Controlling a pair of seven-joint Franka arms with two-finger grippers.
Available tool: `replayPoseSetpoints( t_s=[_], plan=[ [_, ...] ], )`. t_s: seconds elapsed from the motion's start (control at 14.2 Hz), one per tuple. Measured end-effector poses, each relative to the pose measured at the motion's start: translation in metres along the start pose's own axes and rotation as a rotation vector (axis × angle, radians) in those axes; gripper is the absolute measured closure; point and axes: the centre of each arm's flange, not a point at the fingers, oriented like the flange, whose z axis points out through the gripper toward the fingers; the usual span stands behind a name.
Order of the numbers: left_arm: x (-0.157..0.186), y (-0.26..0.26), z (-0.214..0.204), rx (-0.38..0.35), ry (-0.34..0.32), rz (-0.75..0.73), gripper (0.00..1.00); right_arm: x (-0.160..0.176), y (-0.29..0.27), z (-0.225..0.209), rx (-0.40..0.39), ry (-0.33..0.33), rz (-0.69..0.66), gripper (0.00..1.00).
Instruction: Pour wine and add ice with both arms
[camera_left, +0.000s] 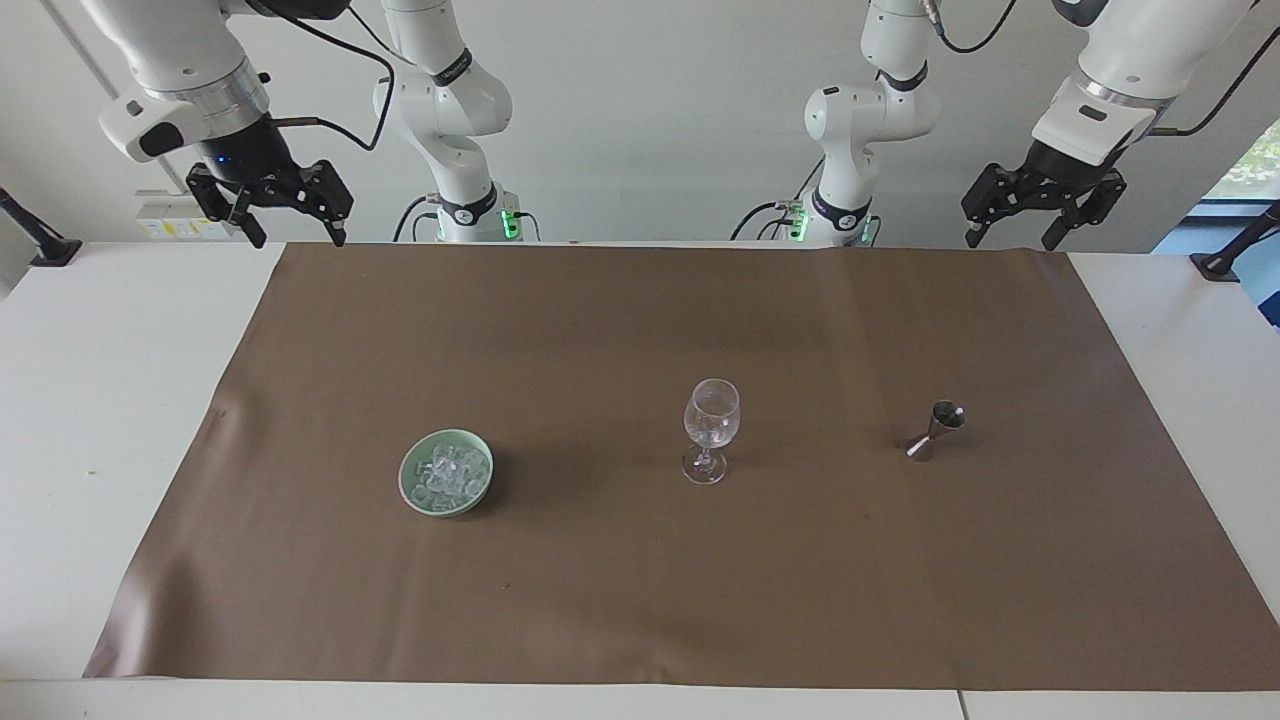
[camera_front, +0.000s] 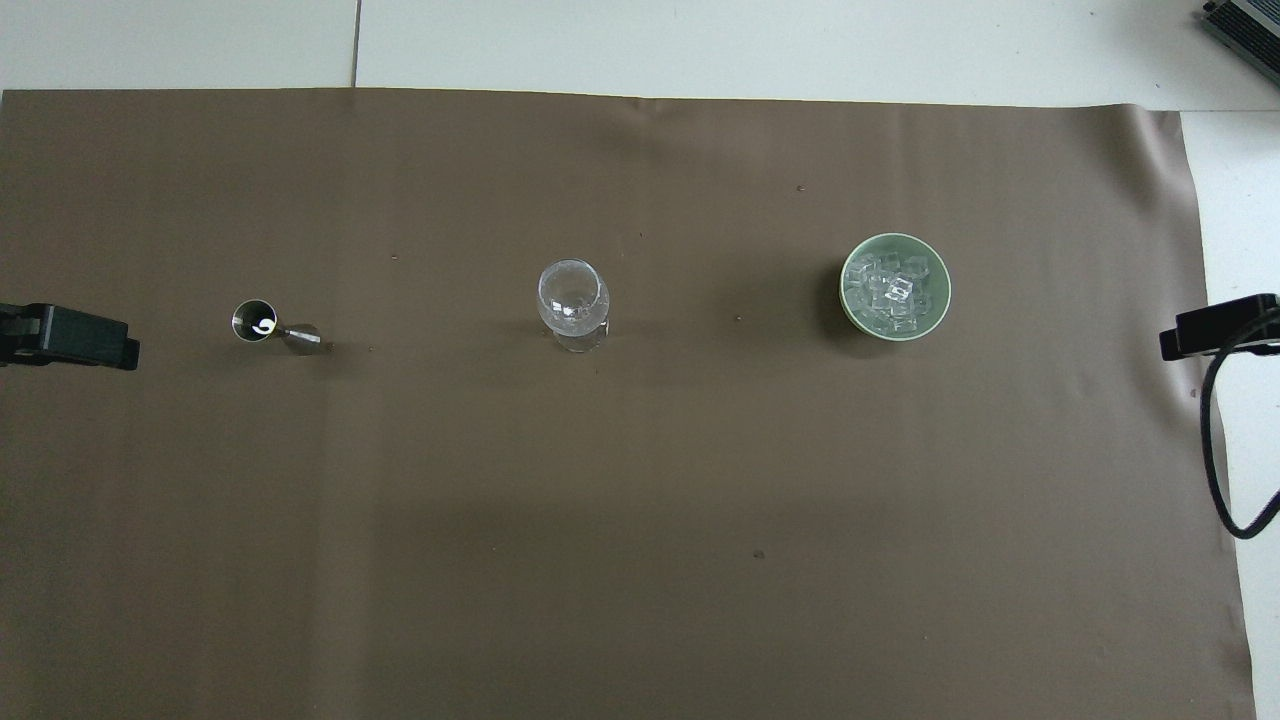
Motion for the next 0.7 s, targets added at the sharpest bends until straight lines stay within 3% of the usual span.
replayPoseSetpoints(
  t_s=[0.7],
  plan=[
    [-0.0016, -0.0035, 0.0008, -0.001, -0.013, 0.037, 0.0, 0.0, 0.0, 0.0, 0.0, 0.0, 0.0, 0.0]
  ],
)
